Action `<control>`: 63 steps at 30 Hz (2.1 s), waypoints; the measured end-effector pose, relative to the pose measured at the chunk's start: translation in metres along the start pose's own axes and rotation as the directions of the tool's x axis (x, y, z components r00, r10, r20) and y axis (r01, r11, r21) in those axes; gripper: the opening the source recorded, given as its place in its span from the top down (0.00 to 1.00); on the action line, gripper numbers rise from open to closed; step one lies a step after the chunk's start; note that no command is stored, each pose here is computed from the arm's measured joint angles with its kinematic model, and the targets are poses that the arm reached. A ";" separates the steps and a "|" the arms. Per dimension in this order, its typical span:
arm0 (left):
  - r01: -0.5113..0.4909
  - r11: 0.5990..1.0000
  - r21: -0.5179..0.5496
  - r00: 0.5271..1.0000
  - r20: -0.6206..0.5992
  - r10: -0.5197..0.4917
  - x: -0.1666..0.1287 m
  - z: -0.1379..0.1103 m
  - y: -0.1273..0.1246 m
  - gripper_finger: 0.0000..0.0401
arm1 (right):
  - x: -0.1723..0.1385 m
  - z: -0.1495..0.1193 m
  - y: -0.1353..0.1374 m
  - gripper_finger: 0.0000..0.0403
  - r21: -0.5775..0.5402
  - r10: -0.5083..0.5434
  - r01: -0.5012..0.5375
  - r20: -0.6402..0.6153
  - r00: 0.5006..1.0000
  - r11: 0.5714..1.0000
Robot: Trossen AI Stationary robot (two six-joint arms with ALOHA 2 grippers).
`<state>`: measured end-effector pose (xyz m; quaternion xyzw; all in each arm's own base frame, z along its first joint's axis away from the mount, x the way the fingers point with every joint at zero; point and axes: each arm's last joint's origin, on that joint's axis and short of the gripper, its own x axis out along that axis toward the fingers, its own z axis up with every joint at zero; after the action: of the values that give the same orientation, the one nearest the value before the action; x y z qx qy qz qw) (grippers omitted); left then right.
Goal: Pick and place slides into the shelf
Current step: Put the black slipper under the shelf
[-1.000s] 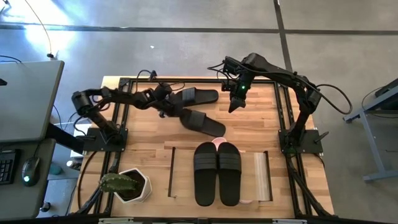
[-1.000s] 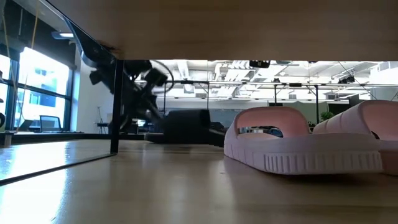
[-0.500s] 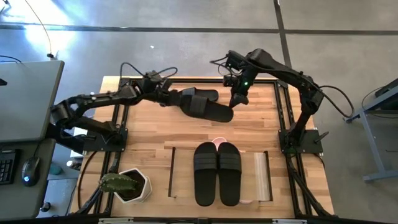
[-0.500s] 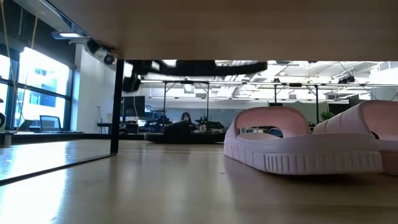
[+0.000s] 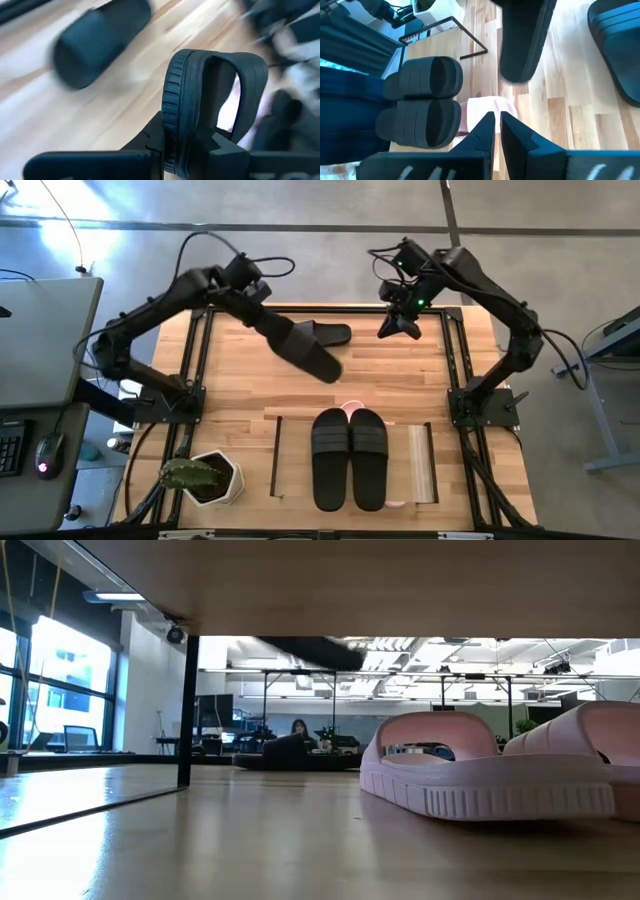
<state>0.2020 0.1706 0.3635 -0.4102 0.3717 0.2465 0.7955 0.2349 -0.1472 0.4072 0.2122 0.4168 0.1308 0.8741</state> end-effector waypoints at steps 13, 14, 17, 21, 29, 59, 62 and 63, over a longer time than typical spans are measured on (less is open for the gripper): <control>-0.125 0.961 0.247 0.883 -0.413 0.221 0.048 0.039 0.006 0.93 | -0.002 -0.002 0.002 0.95 0.006 0.003 -0.003 -0.004 1.000 1.000; -0.116 0.958 0.263 0.873 -0.432 0.224 0.057 0.041 0.008 0.93 | -0.002 -0.002 0.002 0.95 0.007 0.003 -0.003 -0.005 1.000 1.000; -0.056 0.954 0.295 0.843 -0.498 0.204 0.080 0.044 0.015 0.93 | -0.002 -0.002 0.002 0.95 0.008 0.003 -0.003 -0.006 1.000 1.000; 0.075 0.929 0.363 0.802 -0.576 0.161 0.107 0.041 0.010 0.93 | -0.001 -0.002 0.001 0.95 0.009 0.003 -0.003 -0.006 1.000 1.000; 0.198 0.844 0.499 0.750 -0.632 0.197 0.151 0.026 -0.015 0.93 | -0.001 -0.002 0.001 0.95 0.008 0.000 0.000 -0.008 1.000 1.000; 0.364 0.816 0.450 0.709 -0.701 0.071 0.207 -0.017 -0.037 0.93 | -0.012 -0.009 -0.008 0.95 0.092 -0.014 0.015 -0.013 1.000 0.996; 0.388 0.816 0.430 0.695 -0.717 0.048 0.216 -0.027 -0.036 0.93 | -0.012 -0.009 -0.008 0.95 0.090 -0.015 0.016 -0.011 1.000 0.996; 0.400 0.812 0.425 0.690 -0.723 0.039 0.219 -0.031 -0.037 0.93 | -0.012 -0.009 -0.008 0.95 0.089 -0.015 0.016 -0.011 1.000 0.996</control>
<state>0.3472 0.1437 0.1952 -0.2603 0.6555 -0.1304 0.6968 0.2208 -0.1568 0.4058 0.2471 0.4285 0.1064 0.8626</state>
